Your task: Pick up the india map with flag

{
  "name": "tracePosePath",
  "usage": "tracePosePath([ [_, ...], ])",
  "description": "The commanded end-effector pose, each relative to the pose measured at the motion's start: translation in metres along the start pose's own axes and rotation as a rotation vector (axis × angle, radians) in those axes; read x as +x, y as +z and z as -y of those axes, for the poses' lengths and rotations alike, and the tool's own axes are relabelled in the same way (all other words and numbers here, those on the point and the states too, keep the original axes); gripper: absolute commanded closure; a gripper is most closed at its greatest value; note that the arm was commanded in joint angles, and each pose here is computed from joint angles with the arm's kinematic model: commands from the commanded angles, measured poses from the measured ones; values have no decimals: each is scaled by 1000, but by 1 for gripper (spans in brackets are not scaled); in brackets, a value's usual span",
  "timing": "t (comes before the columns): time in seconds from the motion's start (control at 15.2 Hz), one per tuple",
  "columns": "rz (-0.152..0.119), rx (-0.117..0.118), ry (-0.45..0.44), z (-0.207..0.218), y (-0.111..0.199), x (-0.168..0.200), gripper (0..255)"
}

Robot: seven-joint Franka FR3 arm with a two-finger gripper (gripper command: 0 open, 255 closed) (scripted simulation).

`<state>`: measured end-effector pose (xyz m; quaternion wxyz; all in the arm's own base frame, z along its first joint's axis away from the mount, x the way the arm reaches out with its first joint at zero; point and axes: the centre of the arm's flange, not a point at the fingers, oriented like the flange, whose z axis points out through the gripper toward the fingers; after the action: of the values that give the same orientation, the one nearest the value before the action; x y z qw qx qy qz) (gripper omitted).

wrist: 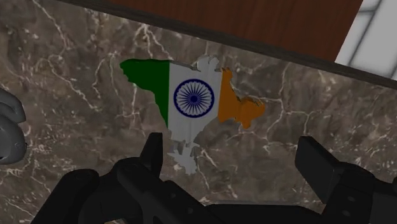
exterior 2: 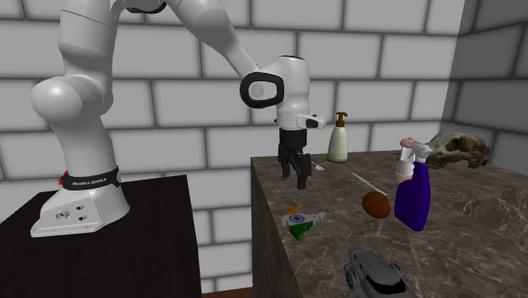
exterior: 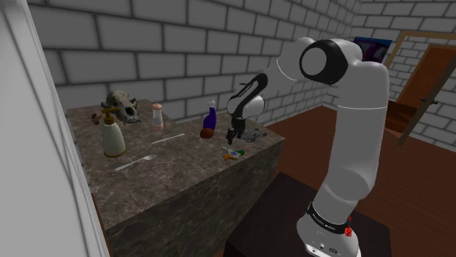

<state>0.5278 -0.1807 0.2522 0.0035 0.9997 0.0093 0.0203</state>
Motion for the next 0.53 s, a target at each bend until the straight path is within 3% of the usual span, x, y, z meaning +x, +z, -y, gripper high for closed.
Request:
tracePosePath([
  [0.0,-3,-3,1,-10,24,12,0],
  [0.26,-9,-9,3,-32,65,36,0],
  [0.46,-9,-9,3,-33,78,37,0],
])
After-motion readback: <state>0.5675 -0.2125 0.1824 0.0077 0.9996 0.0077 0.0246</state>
